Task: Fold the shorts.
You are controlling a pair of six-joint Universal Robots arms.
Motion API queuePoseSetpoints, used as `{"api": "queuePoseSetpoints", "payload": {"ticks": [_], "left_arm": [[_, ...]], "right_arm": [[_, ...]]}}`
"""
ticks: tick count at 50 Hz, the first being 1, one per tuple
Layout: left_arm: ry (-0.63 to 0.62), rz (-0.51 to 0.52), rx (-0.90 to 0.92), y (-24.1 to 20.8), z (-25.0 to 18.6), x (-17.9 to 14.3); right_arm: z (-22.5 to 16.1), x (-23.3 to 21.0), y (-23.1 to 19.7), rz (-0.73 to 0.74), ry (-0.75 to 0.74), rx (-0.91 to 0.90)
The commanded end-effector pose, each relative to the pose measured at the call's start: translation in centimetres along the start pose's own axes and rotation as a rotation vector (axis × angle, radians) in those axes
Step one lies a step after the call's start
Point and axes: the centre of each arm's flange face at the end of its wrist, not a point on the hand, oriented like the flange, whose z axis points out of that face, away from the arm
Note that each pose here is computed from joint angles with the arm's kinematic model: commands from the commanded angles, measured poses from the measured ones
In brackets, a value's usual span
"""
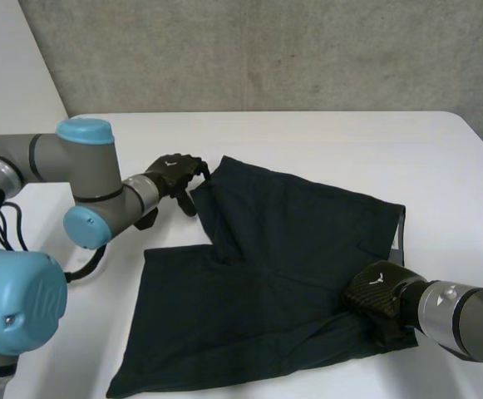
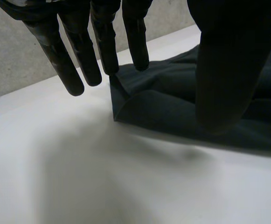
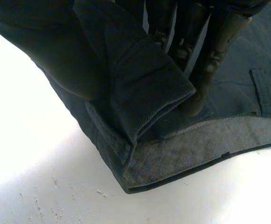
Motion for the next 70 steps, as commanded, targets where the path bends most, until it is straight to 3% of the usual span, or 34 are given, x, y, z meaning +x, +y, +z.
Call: {"api": "queuePoseSetpoints", "payload": {"ticks": [1, 29, 42, 49, 54, 70], "left_arm": [[-0.018, 0.005, -0.005, 0.7, 0.6, -0.1], [-0.023, 0.09, -0.033, 1.5, 0.9, 0.5], [-0.164, 0.129, -0.135, 0.5, -2.4, -1.1], [-0.23, 0.157, -0.159, 1.0, -4.8, -3.9], [-0.217, 0.159, -0.179, 2.1, -5.1, -3.6], [-0.157, 0.135, -0.114, -0.1, -5.4, -2.8]], "right_arm": [[0.0, 0.0, 0.0, -0.003, 0.001, 0.002], [-0.4, -0.1, 0.0, -0.005, 0.01, 0.008], [-0.2, 0.0, 0.0, -0.006, 0.016, 0.013], [-0.2, 0.2, 0.1, 0.0, 0.021, 0.011], [-0.2, 0.2, 0.1, 0.001, 0.019, 0.009], [-0.3, 0.0, 0.2, 0.002, 0.015, 0.006]]}}
